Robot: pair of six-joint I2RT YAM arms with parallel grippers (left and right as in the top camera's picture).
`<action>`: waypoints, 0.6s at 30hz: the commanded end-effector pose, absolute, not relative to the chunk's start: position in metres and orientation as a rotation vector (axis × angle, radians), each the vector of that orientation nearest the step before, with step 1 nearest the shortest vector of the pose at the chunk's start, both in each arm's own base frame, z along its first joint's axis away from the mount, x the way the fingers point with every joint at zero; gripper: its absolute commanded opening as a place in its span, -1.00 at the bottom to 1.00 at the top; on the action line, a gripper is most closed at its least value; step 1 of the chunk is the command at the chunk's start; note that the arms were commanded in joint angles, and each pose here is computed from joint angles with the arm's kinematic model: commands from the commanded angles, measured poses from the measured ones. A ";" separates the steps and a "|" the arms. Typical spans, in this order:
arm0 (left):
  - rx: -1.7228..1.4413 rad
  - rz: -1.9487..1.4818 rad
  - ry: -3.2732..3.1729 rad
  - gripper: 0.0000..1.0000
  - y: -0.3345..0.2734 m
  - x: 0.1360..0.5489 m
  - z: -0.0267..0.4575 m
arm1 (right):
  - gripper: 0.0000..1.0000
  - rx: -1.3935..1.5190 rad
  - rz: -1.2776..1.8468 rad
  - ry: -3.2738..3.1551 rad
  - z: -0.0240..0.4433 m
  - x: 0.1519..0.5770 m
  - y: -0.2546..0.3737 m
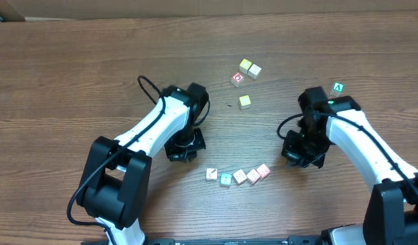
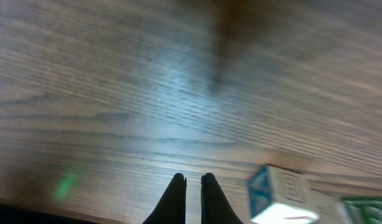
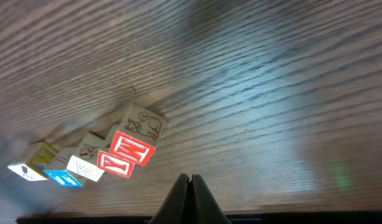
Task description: Flip 5 blocks
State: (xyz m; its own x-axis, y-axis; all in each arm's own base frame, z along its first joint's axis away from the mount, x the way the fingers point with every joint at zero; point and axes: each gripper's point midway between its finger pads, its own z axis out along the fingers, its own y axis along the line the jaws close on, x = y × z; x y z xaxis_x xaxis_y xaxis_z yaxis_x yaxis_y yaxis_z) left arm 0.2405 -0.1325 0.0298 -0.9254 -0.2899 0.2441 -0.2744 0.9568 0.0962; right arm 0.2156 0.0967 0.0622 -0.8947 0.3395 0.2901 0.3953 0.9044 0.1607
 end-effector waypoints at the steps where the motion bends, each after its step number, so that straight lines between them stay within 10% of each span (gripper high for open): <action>1: 0.381 -0.114 -2.835 -0.92 -0.130 0.231 0.017 | -0.92 -0.551 -0.346 -2.837 0.066 0.217 0.108; 18: 0.250 -0.014 -2.859 -0.91 -0.166 0.217 0.006 | -0.92 -0.598 -0.257 -2.782 0.028 0.225 0.117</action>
